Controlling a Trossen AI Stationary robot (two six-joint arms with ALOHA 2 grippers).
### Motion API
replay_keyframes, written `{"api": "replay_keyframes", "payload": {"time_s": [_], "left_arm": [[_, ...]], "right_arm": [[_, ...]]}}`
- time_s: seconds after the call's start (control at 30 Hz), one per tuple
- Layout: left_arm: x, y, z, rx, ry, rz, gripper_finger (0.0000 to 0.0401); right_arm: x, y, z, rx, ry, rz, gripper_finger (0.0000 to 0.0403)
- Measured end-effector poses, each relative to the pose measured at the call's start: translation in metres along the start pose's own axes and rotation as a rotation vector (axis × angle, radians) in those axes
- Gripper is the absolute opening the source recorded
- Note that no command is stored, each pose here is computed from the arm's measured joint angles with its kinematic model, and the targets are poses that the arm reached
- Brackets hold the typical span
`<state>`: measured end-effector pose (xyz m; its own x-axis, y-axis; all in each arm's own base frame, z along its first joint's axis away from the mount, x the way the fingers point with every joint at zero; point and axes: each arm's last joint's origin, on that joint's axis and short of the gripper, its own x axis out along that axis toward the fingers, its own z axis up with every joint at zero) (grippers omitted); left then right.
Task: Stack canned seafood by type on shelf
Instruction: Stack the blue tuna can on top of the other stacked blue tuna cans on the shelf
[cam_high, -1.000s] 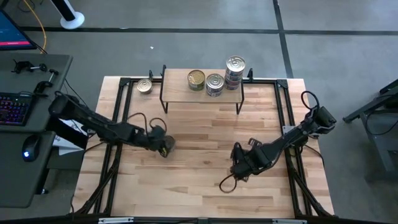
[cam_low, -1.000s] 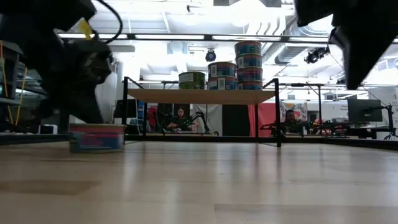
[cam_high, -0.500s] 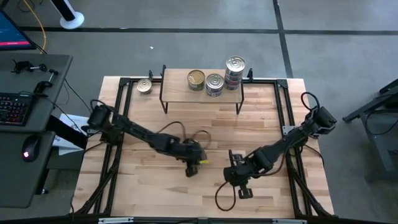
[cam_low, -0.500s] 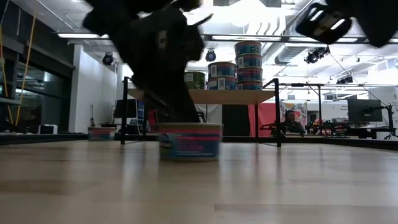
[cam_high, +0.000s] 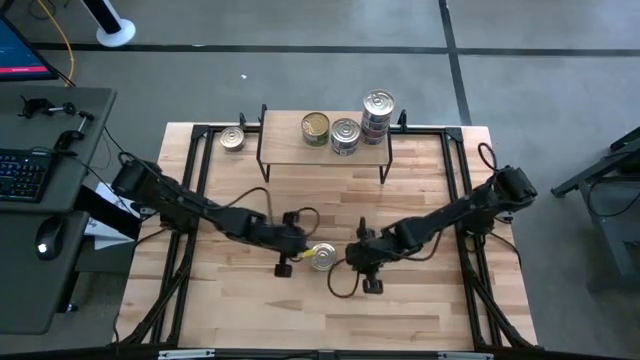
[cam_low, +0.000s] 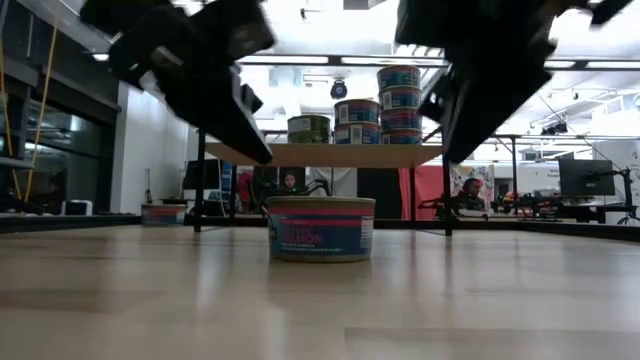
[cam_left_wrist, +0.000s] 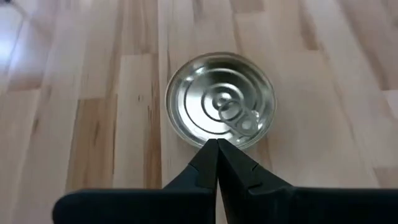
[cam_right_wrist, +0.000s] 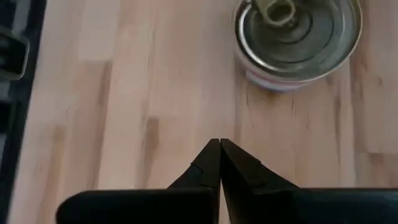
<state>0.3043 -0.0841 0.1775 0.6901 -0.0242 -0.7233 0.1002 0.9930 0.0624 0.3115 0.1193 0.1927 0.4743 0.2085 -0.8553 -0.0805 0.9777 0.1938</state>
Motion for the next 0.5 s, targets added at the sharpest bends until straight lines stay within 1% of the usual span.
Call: {"api": "replay_keyframes", "payload": {"time_s": [0.07,0.13,0.2,0.3,0.37,0.5], "left_arm": [[-0.002,0.002,-0.012,0.012,-0.088,-0.007,0.0],[-0.004,0.003,-0.017,0.026,-0.166,-0.008,0.0],[-0.002,0.003,-0.021,0.04,-0.206,-0.007,0.0],[0.007,0.003,-0.026,0.071,-0.189,-0.005,0.0],[0.016,0.003,-0.029,0.088,-0.175,-0.023,0.0],[0.03,-0.002,-0.035,0.088,-0.157,-0.071,0.0]], "right_arm": [[0.011,-0.011,-0.008,0.038,-0.058,-0.012,0.0],[0.019,-0.022,-0.014,0.062,-0.111,-0.034,0.0],[0.024,-0.031,-0.02,0.076,-0.14,-0.052,0.0],[0.031,-0.039,-0.029,0.086,-0.16,-0.078,0.0],[0.036,-0.043,-0.03,0.098,-0.17,-0.082,0.0],[0.049,-0.046,-0.034,0.101,-0.129,-0.089,0.0]]}}
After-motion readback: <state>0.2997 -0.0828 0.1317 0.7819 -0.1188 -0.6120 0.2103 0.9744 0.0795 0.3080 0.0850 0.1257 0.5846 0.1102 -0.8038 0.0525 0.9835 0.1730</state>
